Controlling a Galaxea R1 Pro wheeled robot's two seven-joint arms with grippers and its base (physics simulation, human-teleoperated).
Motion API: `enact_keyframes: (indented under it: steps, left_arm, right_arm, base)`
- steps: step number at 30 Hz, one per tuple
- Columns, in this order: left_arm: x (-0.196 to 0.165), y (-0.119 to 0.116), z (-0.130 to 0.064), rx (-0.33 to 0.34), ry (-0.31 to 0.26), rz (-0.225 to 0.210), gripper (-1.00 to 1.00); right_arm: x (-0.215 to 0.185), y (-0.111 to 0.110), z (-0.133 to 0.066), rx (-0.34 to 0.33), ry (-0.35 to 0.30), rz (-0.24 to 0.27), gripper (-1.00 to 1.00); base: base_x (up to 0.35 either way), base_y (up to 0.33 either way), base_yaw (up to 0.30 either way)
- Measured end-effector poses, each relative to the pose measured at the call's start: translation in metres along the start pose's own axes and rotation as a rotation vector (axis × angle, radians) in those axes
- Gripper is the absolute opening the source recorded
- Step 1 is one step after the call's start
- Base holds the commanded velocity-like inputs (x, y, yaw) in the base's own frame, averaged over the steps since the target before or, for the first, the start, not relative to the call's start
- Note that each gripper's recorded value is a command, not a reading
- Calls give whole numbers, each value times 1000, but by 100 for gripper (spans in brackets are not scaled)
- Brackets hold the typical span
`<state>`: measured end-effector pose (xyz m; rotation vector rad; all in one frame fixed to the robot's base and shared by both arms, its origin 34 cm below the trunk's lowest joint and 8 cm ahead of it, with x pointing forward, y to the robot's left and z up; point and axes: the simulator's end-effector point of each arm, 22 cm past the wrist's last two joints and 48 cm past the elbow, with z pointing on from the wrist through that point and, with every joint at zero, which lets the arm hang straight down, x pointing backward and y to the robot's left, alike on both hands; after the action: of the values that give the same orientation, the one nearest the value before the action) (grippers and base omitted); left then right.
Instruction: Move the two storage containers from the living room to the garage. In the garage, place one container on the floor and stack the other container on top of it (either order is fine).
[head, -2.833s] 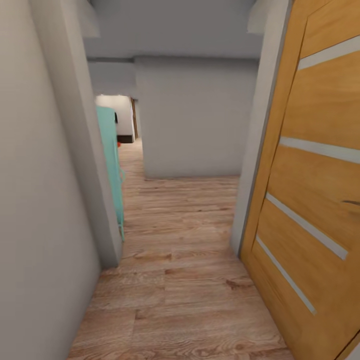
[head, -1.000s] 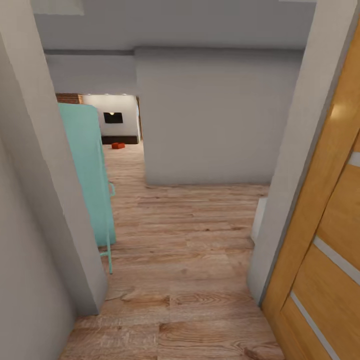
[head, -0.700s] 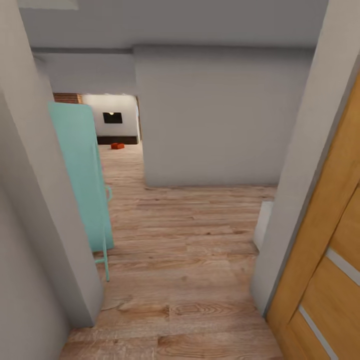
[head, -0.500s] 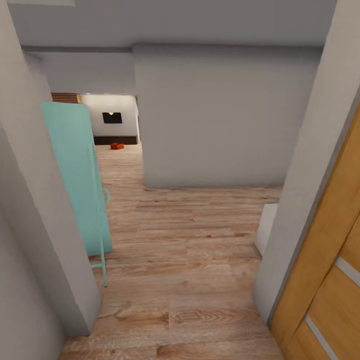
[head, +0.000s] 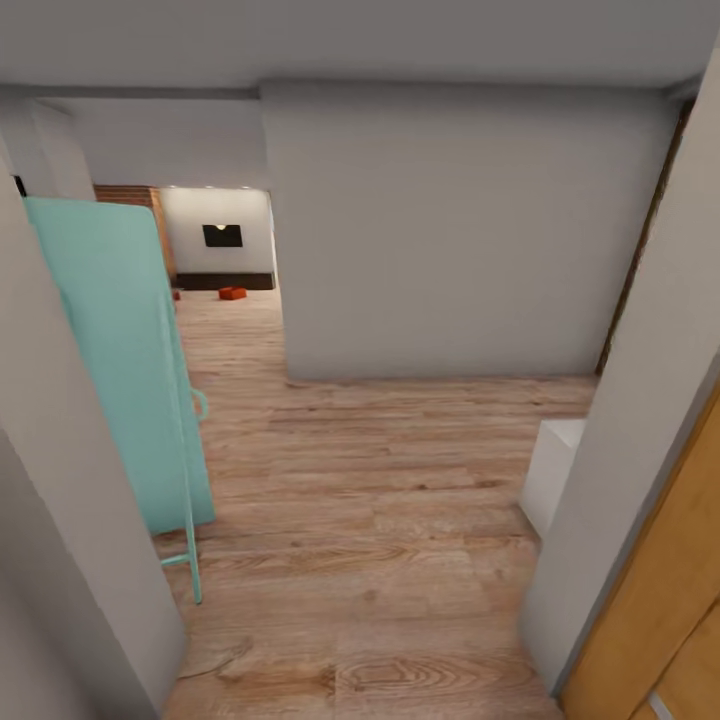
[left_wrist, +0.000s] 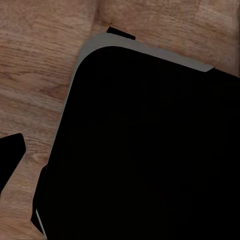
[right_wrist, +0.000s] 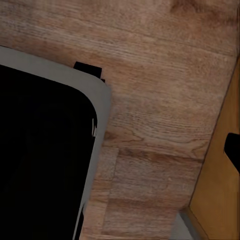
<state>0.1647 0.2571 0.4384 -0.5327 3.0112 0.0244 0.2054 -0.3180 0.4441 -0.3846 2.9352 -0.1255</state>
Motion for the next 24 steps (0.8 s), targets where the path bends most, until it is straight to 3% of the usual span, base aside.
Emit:
enact_keyframes:
  steps: [24]
  left_arm:
    - [2,0,0,0,9,6,100]
  right_arm:
    - [0,0,0,0,-1,0,100]
  base:
    - [326,0,0]
